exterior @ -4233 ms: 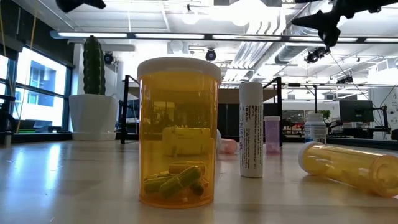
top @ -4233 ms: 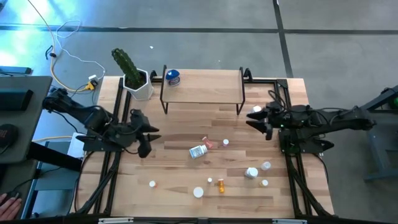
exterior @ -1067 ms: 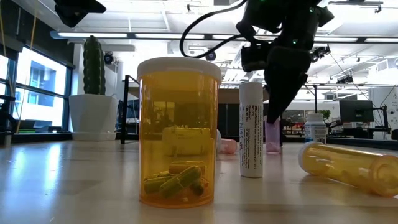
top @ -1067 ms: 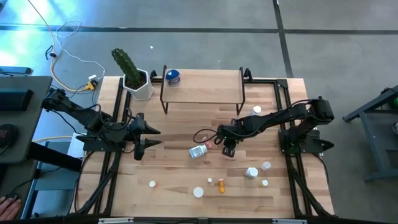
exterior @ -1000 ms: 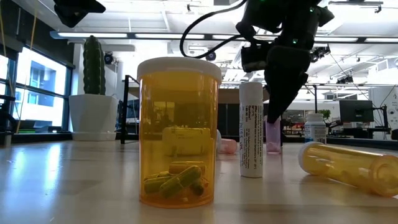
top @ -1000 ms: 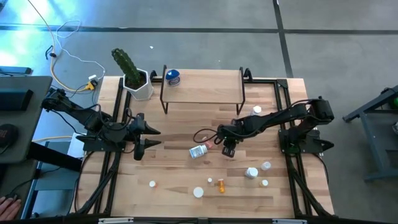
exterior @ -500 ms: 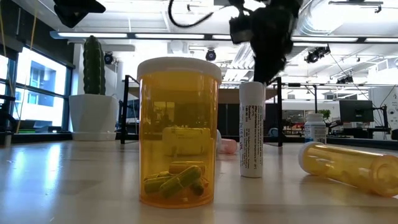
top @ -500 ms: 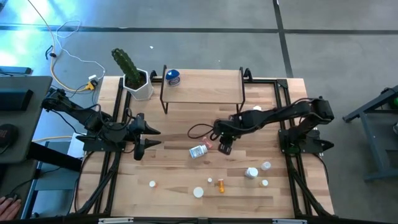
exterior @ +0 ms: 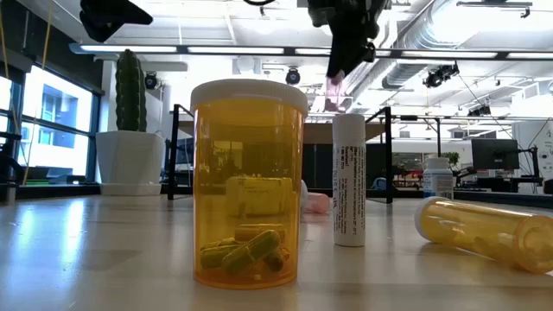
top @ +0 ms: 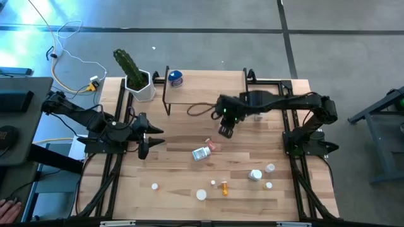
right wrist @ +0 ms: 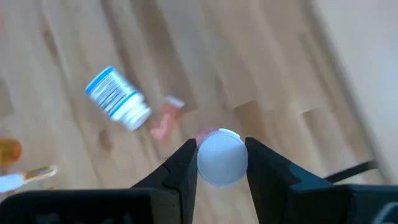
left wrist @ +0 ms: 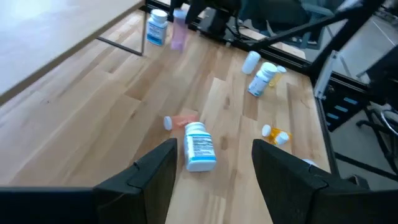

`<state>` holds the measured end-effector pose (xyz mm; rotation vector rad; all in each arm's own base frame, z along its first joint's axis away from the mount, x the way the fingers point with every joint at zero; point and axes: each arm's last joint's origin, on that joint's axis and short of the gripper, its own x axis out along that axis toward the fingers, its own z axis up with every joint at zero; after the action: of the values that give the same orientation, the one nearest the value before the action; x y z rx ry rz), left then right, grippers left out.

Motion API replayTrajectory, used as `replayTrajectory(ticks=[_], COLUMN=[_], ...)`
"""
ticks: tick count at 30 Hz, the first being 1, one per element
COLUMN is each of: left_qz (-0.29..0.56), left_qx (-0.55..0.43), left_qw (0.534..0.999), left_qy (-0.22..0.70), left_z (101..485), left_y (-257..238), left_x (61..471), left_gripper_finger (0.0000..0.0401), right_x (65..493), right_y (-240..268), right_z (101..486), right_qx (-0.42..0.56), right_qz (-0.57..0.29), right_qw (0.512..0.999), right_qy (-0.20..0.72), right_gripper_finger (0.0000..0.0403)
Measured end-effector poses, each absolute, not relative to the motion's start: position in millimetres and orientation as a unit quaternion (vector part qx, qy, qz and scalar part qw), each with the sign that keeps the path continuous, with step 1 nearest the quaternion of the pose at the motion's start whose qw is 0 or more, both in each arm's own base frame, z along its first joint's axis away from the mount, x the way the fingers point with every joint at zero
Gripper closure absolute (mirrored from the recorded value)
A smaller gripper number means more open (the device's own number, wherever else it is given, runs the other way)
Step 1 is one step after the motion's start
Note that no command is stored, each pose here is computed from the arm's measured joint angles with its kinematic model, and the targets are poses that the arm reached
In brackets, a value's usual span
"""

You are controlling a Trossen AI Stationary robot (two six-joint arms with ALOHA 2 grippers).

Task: Pick and place medicine bottles onto shelf by color
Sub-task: Put the right pink pill bottle on the shelf

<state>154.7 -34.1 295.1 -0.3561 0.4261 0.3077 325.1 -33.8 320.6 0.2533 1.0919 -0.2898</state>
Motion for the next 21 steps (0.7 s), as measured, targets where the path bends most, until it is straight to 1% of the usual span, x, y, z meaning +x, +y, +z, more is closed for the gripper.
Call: replayTrajectory(ticks=[11, 21], left_qz=[0.219, 0.257], left_qx=[-0.19, -0.199], left_qw=[0.936, 0.927], left_qy=[0.197, 0.189], left_z=[295.0, 295.1], left_y=[-11.1, 1.9], left_x=[158.1, 158.5], left_gripper_finger=[0.0204, 0.0204], right_x=[308.6, 270.2], right_y=[-109.1, -183.4], right_z=[351.6, 355.5], right_qx=[0.084, 0.087], right_qz=[-0.183, -0.256], right_qw=[0.849, 0.828], right_qy=[0.488, 0.492], right_gripper_finger=[0.0302, 0.0302])
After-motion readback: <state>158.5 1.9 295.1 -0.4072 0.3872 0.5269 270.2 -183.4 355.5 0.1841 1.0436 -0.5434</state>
